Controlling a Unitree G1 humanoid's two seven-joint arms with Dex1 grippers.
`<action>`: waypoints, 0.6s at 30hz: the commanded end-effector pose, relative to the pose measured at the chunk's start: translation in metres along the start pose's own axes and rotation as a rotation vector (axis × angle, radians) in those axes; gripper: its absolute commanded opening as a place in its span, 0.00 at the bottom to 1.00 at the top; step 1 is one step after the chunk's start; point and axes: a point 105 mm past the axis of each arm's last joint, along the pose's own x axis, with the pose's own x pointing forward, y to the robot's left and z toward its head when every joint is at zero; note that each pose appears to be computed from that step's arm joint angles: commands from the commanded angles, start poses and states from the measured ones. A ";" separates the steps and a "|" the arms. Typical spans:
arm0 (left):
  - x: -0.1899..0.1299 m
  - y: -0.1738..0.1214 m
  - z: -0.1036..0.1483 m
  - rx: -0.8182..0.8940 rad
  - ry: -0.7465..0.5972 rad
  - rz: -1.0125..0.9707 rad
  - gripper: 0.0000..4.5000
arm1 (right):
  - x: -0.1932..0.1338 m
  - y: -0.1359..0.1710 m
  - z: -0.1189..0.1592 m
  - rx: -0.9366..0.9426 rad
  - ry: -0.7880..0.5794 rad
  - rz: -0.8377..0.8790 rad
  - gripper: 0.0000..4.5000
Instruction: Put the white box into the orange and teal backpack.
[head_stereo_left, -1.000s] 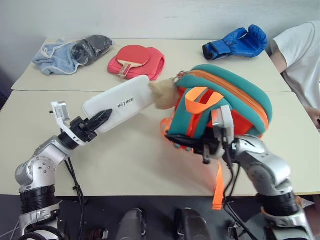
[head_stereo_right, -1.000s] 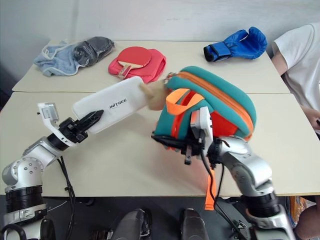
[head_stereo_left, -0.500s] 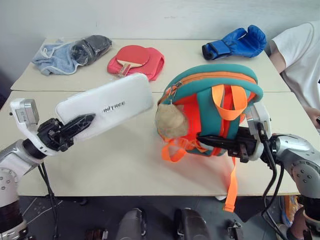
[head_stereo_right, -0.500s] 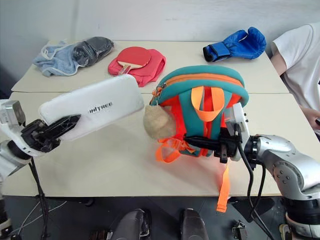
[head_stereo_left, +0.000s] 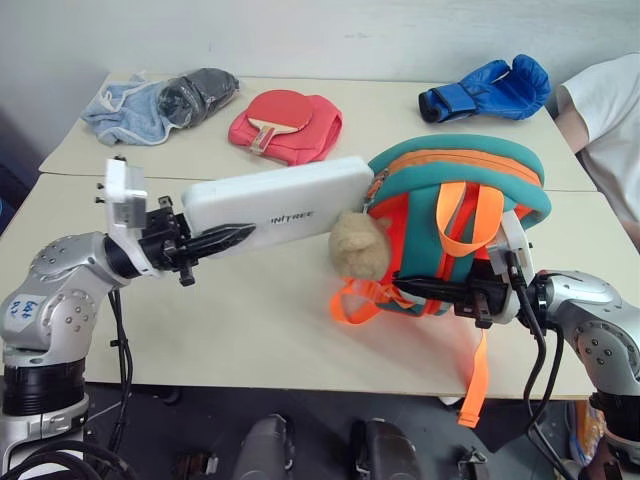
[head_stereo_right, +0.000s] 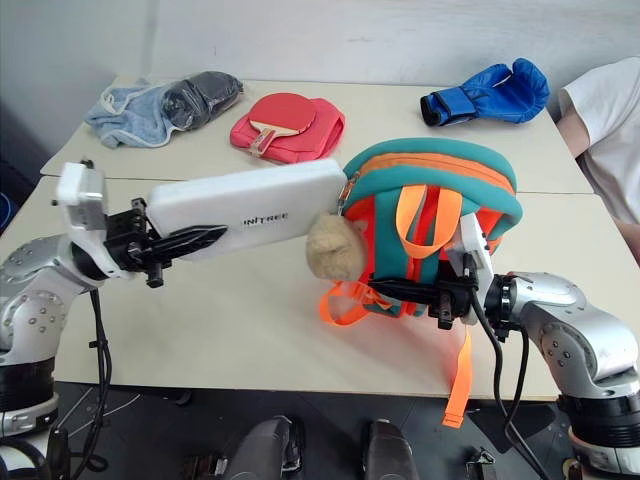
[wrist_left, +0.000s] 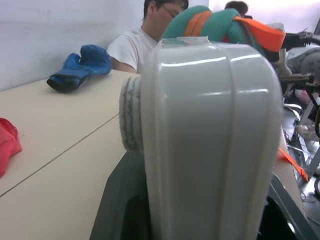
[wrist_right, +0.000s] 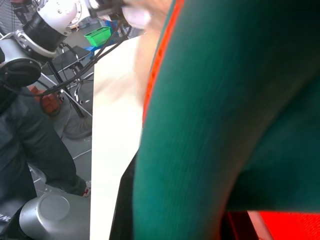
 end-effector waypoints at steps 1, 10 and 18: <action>0.013 0.000 -0.014 0.038 0.141 -0.056 0.28 | -0.001 0.010 0.008 -0.037 -0.013 0.034 0.00; 0.030 0.033 0.012 0.033 0.057 0.027 0.28 | -0.006 0.016 0.007 0.015 0.015 0.074 0.00; 0.020 0.035 0.012 0.042 0.078 -0.019 0.28 | -0.005 0.016 0.006 0.023 0.020 0.076 0.00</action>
